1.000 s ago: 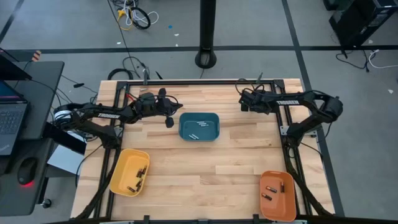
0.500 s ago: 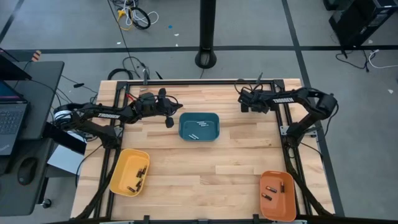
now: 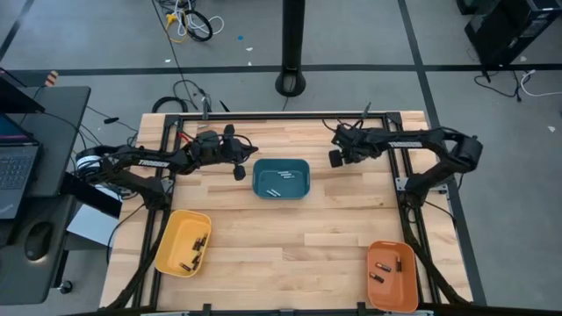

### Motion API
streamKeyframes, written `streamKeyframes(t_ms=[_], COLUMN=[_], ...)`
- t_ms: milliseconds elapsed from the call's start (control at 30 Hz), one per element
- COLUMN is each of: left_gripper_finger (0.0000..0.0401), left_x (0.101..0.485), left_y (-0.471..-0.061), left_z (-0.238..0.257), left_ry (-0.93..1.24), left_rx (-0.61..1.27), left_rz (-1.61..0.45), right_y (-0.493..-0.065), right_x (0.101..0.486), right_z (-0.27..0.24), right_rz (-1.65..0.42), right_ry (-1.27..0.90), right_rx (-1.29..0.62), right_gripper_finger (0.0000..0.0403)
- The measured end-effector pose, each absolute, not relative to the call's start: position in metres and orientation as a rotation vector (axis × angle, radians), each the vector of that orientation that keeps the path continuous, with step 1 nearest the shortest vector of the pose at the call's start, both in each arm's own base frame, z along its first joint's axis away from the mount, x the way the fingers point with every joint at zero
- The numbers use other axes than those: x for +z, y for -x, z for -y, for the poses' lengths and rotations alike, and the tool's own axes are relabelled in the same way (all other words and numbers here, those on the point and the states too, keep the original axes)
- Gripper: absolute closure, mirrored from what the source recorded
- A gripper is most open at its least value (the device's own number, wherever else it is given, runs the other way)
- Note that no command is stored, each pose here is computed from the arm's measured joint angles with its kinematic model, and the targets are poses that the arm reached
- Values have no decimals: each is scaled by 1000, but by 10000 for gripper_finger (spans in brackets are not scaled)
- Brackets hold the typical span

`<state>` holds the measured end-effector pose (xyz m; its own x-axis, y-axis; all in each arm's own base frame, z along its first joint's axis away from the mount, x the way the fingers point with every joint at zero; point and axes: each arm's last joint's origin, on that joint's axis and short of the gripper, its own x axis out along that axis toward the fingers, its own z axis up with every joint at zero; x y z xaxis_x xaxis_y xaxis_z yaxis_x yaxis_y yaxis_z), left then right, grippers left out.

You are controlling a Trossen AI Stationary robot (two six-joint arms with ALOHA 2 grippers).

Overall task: Sort batteries
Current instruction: Put the large black battery into the orange bin

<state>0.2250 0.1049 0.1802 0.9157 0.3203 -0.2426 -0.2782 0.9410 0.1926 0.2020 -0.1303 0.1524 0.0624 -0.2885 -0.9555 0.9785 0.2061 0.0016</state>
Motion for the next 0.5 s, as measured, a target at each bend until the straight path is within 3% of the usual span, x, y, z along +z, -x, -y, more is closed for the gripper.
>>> streamKeyframes(t_ms=[233,500], left_gripper_finger=[391,391], left_x=[180,180], left_y=[-225,-225], left_z=[-105,-105], left_ry=[-158,-159], left_rx=[309,309], left_rz=[-277,-277], right_y=[-218,-225], right_x=[220,283], right_z=[93,-6], right_rz=[-1044,-1085], right_ry=[-789,-906], right_rx=[-928,-609], right_gripper_finger=[350,350])
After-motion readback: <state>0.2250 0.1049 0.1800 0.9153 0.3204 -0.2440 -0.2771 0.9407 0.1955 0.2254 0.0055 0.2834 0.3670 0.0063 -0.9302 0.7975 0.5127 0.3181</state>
